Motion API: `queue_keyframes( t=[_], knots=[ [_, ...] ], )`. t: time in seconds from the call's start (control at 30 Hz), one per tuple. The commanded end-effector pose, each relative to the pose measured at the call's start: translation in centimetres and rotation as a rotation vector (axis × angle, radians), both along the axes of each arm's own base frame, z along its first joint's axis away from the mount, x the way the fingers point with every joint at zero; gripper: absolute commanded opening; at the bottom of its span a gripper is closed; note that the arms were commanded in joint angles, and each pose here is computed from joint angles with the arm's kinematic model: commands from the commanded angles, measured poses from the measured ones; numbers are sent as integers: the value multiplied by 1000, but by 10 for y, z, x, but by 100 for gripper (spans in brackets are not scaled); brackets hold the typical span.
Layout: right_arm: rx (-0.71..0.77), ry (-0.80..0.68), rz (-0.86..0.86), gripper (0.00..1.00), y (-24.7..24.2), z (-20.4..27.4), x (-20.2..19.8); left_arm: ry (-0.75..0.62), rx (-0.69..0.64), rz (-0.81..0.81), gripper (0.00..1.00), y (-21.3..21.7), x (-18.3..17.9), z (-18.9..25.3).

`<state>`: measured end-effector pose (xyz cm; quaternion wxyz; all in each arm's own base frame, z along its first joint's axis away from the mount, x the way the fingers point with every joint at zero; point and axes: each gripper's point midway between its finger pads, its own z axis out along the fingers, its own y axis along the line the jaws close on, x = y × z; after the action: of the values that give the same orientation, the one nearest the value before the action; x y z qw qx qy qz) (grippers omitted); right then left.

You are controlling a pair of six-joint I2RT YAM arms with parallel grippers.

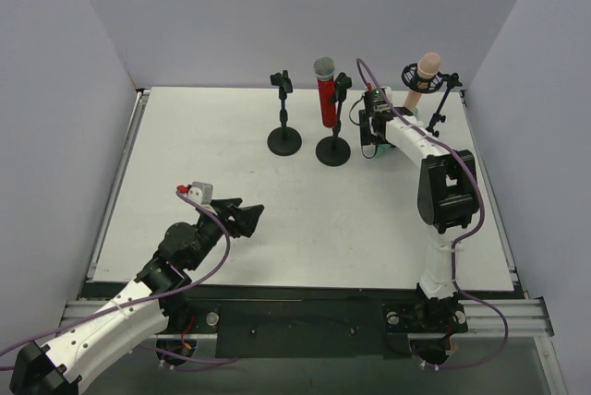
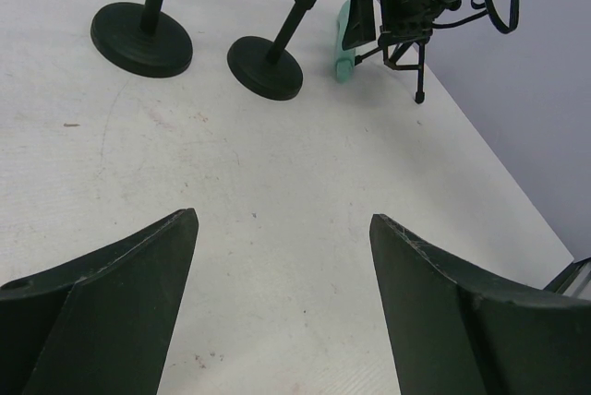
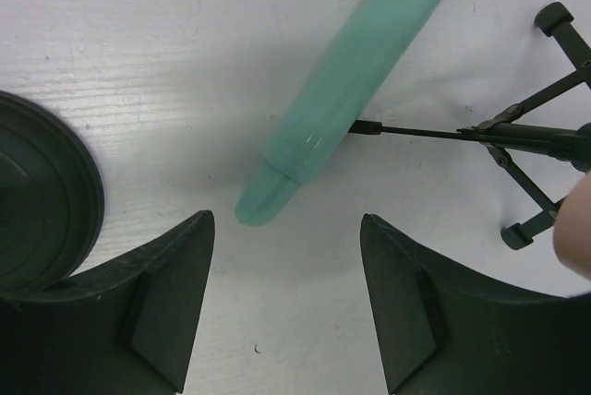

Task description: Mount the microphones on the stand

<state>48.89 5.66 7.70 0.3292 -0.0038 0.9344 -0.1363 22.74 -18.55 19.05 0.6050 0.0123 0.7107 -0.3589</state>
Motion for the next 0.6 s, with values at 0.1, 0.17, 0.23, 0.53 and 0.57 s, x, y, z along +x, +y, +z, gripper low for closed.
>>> queue_keyframes(
  t=[0.1,0.17,0.23,0.53,0.57],
  knots=[
    [-33,86,-1,61,-4,2,-3,-39,-26,8,87,2,1,19],
    [-40,109,1,61,-6,-2,-3,-40,-27,7,87,2,1,20],
    [-36,121,7,61,-5,-2,-1,-39,-26,7,87,1,1,20],
    [-31,175,8,61,-5,-10,2,-41,-23,5,87,1,1,21],
    [-33,178,11,61,-5,-10,3,-41,-23,5,87,1,1,21]
  ],
)
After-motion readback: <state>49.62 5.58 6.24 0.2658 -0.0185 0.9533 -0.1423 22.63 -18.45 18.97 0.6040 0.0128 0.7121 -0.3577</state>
